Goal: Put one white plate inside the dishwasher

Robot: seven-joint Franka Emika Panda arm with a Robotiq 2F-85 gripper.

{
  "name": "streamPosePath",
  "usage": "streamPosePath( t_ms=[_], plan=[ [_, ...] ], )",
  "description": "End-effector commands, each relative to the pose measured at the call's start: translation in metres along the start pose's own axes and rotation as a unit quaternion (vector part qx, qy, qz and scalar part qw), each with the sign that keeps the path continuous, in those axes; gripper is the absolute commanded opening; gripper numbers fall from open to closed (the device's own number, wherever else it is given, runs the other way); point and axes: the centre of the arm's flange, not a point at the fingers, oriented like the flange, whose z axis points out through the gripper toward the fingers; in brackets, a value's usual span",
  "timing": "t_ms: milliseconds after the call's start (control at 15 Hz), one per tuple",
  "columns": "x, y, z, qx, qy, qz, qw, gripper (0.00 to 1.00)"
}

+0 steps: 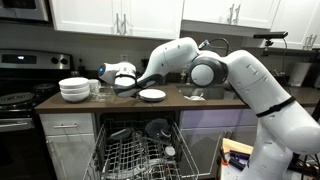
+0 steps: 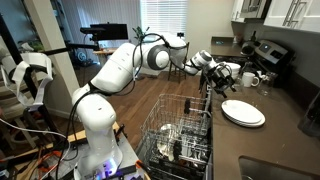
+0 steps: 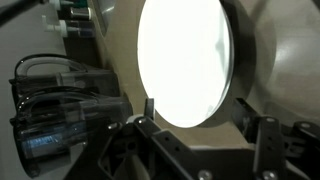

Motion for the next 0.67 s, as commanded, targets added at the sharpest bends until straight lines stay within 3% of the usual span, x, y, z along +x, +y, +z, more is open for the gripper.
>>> streamPosePath(
  t_ms=[0,333,533,600],
  plan=[
    [-0.0053,0.0051,0.0098,0.016,0.006,-0.009,0.9998,0.69],
    [-0.0044,0.0022,0.0116,0.024,0.013,-0.008,0.9996,0.83],
    [-0.0047,-0.0009,0.0108,0.028,0.018,-0.009,0.9994,0.8],
    [-0.0048,-0.0021,0.0113,0.028,0.018,-0.01,0.9994,0.74]
  ],
)
